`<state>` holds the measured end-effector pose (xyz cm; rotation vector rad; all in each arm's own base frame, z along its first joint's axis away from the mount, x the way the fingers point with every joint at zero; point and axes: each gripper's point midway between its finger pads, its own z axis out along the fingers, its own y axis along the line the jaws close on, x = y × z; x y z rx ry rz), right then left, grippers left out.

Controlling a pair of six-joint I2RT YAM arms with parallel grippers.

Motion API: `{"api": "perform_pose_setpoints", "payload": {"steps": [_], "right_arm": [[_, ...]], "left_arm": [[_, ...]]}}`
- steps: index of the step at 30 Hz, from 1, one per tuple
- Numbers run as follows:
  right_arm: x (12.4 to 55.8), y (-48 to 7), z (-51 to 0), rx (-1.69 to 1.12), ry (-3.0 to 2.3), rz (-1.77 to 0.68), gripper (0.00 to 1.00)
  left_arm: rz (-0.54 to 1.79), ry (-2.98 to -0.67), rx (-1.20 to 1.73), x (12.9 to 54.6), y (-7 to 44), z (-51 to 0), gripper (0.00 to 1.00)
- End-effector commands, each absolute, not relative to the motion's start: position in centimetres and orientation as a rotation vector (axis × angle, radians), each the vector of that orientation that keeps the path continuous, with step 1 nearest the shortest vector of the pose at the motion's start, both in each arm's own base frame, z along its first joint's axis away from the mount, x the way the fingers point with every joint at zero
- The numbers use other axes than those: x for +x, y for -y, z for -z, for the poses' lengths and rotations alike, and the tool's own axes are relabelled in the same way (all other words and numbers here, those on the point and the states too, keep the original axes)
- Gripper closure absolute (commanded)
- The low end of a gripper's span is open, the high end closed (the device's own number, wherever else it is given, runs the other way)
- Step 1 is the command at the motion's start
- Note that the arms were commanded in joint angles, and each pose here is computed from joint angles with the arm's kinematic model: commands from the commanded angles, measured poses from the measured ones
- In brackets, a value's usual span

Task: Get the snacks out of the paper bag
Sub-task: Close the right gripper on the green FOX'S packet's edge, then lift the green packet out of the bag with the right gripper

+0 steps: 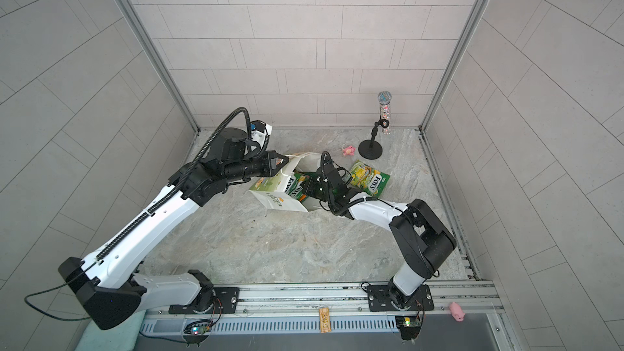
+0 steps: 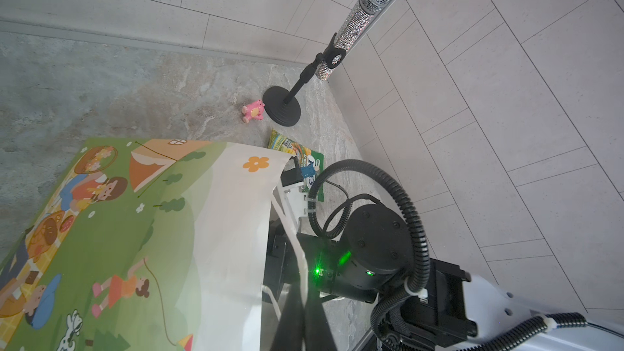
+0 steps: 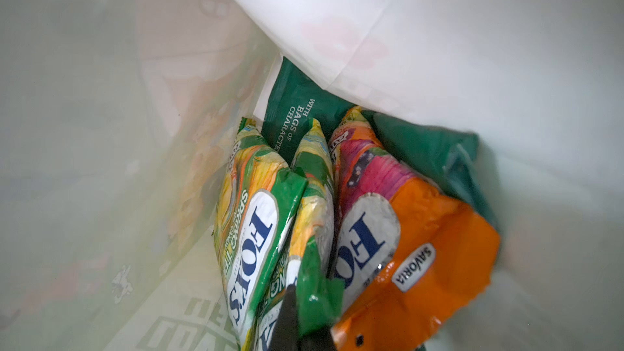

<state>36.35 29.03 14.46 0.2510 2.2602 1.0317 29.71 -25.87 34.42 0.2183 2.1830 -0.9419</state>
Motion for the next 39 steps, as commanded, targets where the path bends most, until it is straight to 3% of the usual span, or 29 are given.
{"api": "perform_pose_setpoints", "payload": {"steps": [1,16,39], "right_arm": [[36.0,-28.5,-17.3,0.196,-2.201,-1.038,1.0],[35.1,-27.4,-20.4,0.114,-2.164,-1.051,1.0],[31.8,-26.1,-29.1,-0.107,-2.082,-1.041,1.0]], "left_arm": [[0.928,-2.146,0.222,29.6,25.3,-35.4,1.0],[0.894,-2.154,0.212,29.7,24.8,-35.1,1.0],[0.835,-2.149,0.147,30.3,23.8,-34.8,1.0]]}}
